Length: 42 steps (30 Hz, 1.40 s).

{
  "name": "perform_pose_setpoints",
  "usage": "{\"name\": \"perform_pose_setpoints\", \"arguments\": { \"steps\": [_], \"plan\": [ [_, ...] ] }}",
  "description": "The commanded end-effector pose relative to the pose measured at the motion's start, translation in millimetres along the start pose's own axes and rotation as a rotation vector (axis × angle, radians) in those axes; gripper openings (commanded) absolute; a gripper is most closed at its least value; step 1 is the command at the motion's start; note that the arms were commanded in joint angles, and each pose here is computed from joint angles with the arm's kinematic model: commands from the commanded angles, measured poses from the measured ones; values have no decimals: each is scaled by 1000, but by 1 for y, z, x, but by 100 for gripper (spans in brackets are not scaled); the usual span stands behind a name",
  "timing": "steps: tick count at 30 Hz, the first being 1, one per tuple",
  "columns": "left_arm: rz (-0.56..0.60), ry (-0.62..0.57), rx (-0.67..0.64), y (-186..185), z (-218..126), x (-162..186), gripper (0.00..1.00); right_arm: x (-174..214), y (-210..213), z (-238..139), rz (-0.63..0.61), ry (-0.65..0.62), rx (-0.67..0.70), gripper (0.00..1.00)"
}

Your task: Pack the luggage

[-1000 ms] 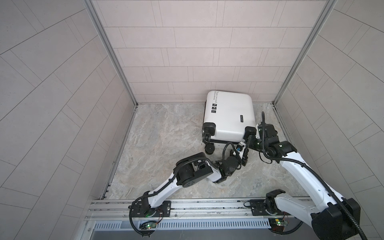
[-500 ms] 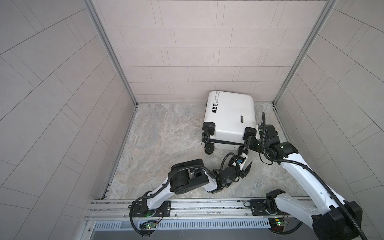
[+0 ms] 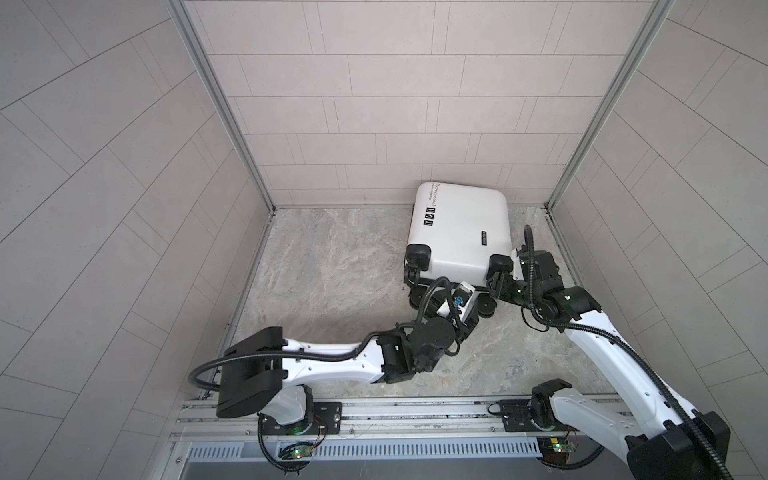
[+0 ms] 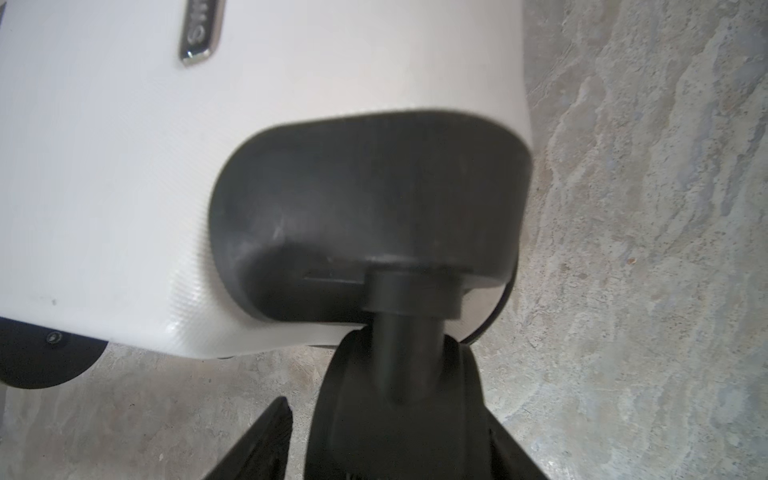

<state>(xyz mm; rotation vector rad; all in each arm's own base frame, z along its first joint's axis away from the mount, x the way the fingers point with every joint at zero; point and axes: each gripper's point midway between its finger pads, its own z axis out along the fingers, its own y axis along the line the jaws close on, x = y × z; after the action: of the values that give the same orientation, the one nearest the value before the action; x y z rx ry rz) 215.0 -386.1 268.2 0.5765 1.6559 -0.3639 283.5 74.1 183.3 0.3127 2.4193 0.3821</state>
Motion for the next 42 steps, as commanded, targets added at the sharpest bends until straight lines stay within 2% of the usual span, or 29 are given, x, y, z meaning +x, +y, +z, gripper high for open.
{"name": "perform_pose_setpoints", "arguments": {
  "steps": [1,4,6,13,20,26,35,37,39,40,42],
  "plan": [
    [59,254,-162,56,-16,32,79,-8,4,-8,-22,-27,-14,71],
    [-76,405,-263,106,-23,35,85,-8,4,-7,-32,-21,-16,74],
    [-155,493,-277,128,-25,44,86,-7,5,-8,-39,-21,-18,76],
    [-285,598,-224,146,-7,71,90,-6,5,-7,-44,-22,-26,78],
    [-313,612,-137,126,15,73,91,-5,7,-6,-44,-14,-36,78],
    [-274,652,-160,126,28,88,91,-5,7,-5,-45,-14,-37,79],
    [-280,645,-169,126,59,92,90,-6,7,-5,-58,-14,-33,79],
    [-276,645,-179,129,63,93,84,-6,5,-5,-63,-16,-26,79],
    [-276,647,-198,134,67,95,73,-7,3,-5,-68,-21,-18,80],
    [-279,653,-201,136,68,97,64,-9,2,-5,-68,-25,-15,81],
    [-297,667,-210,141,69,102,38,-12,2,-2,-65,-25,-21,82]
  ]
}}
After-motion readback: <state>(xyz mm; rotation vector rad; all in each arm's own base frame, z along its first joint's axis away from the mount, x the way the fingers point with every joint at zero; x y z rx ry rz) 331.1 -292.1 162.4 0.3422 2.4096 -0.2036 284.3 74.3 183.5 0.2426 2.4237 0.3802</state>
